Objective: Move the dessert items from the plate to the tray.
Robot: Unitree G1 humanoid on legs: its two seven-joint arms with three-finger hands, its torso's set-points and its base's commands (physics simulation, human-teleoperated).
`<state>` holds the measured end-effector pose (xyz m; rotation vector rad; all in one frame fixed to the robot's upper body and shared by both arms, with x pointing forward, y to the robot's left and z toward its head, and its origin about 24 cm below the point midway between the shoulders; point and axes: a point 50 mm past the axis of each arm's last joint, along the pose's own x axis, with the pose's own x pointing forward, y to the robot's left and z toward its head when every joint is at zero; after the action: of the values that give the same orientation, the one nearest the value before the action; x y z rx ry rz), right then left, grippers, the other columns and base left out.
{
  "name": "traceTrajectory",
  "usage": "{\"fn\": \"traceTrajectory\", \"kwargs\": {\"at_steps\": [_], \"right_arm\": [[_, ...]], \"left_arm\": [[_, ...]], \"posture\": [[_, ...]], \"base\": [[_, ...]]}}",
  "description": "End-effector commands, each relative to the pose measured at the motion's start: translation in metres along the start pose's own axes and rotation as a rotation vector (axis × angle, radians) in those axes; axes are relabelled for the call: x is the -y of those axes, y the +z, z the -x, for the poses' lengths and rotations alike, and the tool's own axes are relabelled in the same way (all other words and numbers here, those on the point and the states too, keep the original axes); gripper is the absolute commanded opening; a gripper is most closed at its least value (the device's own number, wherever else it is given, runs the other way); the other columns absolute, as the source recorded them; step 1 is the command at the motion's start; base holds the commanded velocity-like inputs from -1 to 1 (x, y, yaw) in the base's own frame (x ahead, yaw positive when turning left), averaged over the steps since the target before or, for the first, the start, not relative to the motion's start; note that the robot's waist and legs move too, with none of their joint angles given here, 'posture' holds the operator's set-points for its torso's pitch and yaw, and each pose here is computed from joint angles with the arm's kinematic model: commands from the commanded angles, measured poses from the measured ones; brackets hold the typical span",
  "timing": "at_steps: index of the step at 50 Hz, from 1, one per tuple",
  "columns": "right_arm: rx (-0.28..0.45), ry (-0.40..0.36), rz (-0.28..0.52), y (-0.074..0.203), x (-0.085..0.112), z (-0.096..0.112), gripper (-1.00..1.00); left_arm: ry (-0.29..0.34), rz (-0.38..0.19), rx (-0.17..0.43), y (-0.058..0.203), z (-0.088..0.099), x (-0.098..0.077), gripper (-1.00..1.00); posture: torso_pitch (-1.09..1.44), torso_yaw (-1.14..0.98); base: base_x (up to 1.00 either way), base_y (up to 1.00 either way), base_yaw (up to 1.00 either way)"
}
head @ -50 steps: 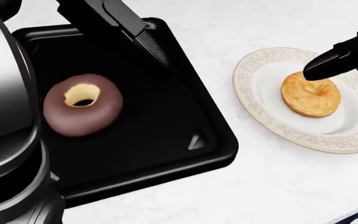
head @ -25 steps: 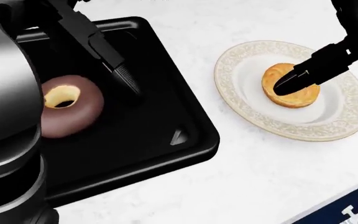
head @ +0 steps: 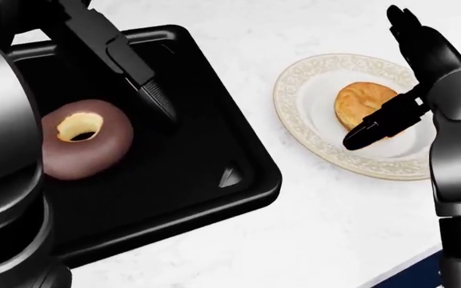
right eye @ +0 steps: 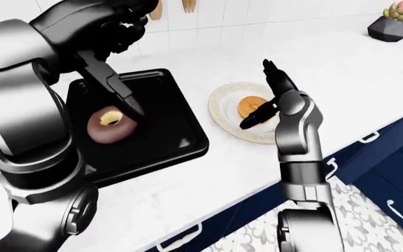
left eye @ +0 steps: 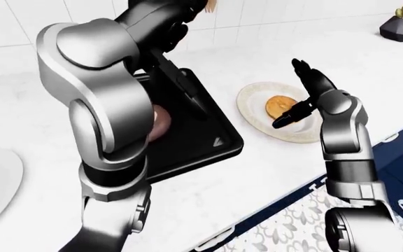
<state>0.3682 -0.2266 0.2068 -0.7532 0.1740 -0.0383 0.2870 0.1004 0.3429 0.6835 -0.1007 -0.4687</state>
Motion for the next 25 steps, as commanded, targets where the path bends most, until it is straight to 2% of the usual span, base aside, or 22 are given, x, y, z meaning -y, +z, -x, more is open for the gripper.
{"fn": "traceTrajectory", "kwargs": {"at_steps": [1,3,6,9,18,25], "right_arm": [[0.074,-0.076,0.015,0.016,0.016,0.005,0.97],[0.068,-0.076,0.012,0.013,0.016,0.003,0.75],[0.064,-0.079,0.013,0.010,0.013,0.000,0.68],[0.064,-0.082,0.013,0.010,0.012,-0.001,0.52],[0.043,-0.059,0.021,-0.001,-0.003,-0.009,0.48],[0.029,-0.060,0.027,-0.009,-0.007,-0.012,0.44]], "left_arm": [[0.037,-0.029,0.042,0.011,0.005,-0.005,1.00],[0.037,-0.030,0.047,0.012,0.005,-0.004,1.00],[0.036,-0.028,0.045,0.010,0.006,-0.002,1.00],[0.035,-0.028,0.044,0.009,0.005,-0.002,1.00],[0.035,-0.026,0.050,0.006,0.006,-0.003,1.00],[0.038,-0.027,0.055,0.006,0.007,-0.003,1.00]], "posture": [[0.00,-0.33],[0.00,-0.33],[0.00,-0.33],[0.00,-0.33],[0.00,-0.33],[0.00,-0.33]], "base": [[0.00,0.00,0.00],[0.00,0.00,0.00],[0.00,0.00,0.00],[0.00,0.00,0.00],[0.00,0.00,0.00],[0.00,0.00,0.00]]}}
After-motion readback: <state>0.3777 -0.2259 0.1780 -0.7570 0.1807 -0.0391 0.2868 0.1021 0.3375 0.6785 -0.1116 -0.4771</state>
